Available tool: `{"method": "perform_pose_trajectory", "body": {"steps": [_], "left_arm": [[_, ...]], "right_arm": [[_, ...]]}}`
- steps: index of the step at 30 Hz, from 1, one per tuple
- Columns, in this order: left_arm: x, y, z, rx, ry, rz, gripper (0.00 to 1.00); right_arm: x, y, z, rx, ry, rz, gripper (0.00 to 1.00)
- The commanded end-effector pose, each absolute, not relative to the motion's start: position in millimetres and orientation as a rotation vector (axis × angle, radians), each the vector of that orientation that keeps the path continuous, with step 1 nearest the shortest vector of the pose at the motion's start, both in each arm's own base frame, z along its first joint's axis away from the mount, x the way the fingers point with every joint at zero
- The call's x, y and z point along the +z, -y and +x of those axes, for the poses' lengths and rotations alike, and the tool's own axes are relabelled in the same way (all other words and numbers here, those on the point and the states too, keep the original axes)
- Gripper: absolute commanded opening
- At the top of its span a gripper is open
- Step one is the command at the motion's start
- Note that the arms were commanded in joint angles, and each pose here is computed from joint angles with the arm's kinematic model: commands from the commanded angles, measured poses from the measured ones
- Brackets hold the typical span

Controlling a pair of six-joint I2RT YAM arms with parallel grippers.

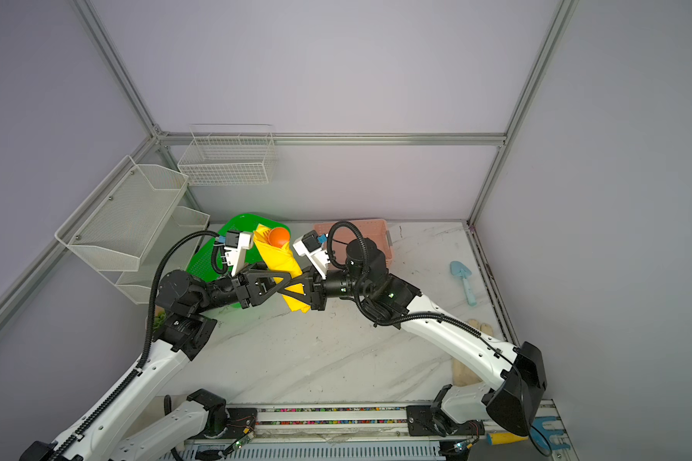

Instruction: Place the utensils on the paper napkin and roll it up

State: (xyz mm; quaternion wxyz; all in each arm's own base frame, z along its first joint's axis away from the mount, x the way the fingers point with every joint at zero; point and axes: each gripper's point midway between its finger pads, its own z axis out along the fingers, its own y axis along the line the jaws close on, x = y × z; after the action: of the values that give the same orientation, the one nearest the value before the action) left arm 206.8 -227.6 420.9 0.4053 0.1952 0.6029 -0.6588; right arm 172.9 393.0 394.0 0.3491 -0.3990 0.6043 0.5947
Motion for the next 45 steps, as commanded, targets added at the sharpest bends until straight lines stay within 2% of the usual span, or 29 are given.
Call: {"method": "perform_pose_trajectory", "body": {"steps": [1,4,8,12,17,21,22,24,25,26,27,29,33,45], "left_arm": [[430,230,202,-1.672,-1.496,0.526,0.52],[430,232,204,-1.677,-1.501,0.528,0.45],[429,236,205,-1.686,-1.503,0.543,0.3],[429,236,204,-1.683,-1.498,0.558,0.18],[427,236,202,-1.681,-1.506,0.568,0.1],[428,236,203,-1.674,-1.506,0.567,0.08],[429,236,202,-1.67,-1.503,0.567,0.08],[430,236,203,-1.663,-1.502,0.566,0.07],[431,235,203,-1.654,-1.499,0.563,0.07],[432,235,204,-1.646,-1.498,0.562,0.07],[433,234,204,-1.641,-1.498,0.563,0.07],[434,235,205,-1.633,-1.498,0.567,0.06],[436,235,206,-1.63,-1.497,0.567,0.06],[445,231,210,-1.564,-1.498,0.574,0.04]], "right_arm": [[414,-392,168,1.563,-1.473,-1.059,0.0],[412,-393,167,1.578,-1.47,-1.069,0.0],[410,-393,166,1.584,-1.468,-1.073,0.0],[411,-392,167,1.575,-1.467,-1.069,0.0],[415,-390,167,1.561,-1.461,-1.055,0.0],[418,-389,166,1.56,-1.456,-1.053,0.0],[418,-388,166,1.561,-1.458,-1.053,0.06],[419,-386,165,1.556,-1.466,-1.047,0.4],[419,-383,164,1.55,-1.468,-1.043,0.52],[419,-379,162,1.541,-1.468,-1.042,0.6],[418,-376,160,1.532,-1.469,-1.042,0.64],[415,-368,159,1.498,-1.491,-1.027,0.68],[411,-356,161,1.47,-1.517,-1.003,0.68],[391,-308,204,1.336,-1.634,-0.814,0.7]]}}
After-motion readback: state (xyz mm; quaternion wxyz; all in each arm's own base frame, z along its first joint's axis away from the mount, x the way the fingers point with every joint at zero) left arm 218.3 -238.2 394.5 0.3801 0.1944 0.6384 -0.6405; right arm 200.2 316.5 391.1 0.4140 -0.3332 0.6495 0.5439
